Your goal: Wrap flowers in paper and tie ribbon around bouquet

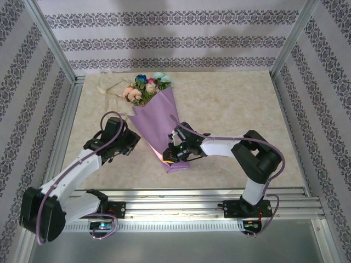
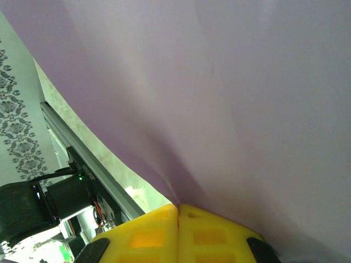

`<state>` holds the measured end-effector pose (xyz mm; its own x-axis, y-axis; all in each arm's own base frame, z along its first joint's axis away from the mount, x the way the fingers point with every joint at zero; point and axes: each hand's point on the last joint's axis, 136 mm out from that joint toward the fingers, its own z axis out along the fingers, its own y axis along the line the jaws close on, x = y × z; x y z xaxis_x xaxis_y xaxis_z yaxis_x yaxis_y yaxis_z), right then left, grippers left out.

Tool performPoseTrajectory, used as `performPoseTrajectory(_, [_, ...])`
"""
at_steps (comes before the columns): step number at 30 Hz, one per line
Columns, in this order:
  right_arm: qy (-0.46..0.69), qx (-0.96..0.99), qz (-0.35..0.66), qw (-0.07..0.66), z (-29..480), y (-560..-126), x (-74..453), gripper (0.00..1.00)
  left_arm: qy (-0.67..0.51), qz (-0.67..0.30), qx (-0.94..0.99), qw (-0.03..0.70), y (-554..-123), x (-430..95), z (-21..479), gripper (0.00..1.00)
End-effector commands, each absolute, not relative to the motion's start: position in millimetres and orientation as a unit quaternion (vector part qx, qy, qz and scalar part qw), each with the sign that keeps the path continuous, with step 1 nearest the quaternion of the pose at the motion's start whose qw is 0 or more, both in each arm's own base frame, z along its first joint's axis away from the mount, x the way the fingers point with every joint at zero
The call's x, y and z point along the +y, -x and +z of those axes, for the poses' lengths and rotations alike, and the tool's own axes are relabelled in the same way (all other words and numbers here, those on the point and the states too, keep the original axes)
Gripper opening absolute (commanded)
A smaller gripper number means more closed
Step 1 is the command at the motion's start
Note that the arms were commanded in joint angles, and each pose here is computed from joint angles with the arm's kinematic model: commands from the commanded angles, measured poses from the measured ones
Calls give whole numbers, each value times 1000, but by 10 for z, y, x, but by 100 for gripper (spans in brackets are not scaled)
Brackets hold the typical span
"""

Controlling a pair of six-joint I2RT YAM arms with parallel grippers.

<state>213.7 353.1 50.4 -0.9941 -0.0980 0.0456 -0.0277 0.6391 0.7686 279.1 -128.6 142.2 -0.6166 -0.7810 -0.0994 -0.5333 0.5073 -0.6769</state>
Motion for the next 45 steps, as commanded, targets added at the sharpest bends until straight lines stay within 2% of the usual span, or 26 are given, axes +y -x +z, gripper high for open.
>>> performPoseTrajectory(1, [-53, -899, -432, 40, 509, -2147, 3630, 0, 398, -289, 849, 196, -2791, -1232, 1425, 22])
performPoseTrajectory(5, [-52, -901, -428, 47, 450, -2127, 3632, 0, 367, -360, 841, 168, -3262, -1682, 1431, 29])
performPoseTrajectory(11, [-52, -904, -421, 52, 390, -2103, 3611, 0, 349, -378, 845, 145, -3721, -2011, 1313, 29])
performPoseTrajectory(16, [-49, -906, -417, 55, 356, -2090, 3590, 0, 343, -366, 857, 118, -3748, -2169, 1188, 28])
performPoseTrajectory(20, [-49, -906, -417, 56, 355, -2084, 3590, 0, 355, -357, 860, 81, -3661, -2231, 787, 28])
performPoseTrajectory(21, [-52, -905, -418, 56, 367, -2082, 3596, 1, 356, -349, 863, 75, -3636, -2219, 695, 28])
performPoseTrajectory(22, [-53, -904, -420, 55, 389, -2085, 3600, 7, 354, -335, 870, 71, -3604, -2190, 596, 28])
performPoseTrajectory(26, [-68, -900, -429, 25, 693, -2162, 3567, 34, 344, -275, 896, 57, -3435, -2032, 275, 25])
performPoseTrajectory(29, [-53, -899, -435, -15, 977, -2345, 3356, 45, 340, -264, 901, 46, -3351, -2008, 113, 24])
performPoseTrajectory(32, [-17, -899, -434, -54, 1100, -2553, 2977, 49, 342, -258, 902, 50, -3327, -1975, 87, 24])
performPoseTrajectory(37, [15, -903, -422, -79, 931, -2846, 2490, 50, 340, -243, 907, 46, -3276, -1931, 65, 24])
performPoseTrajectory(45, [-69, -914, -395, -59, 620, -3093, 2574, 48, 334, -241, 910, 47, -3276, -1928, 66, 23])
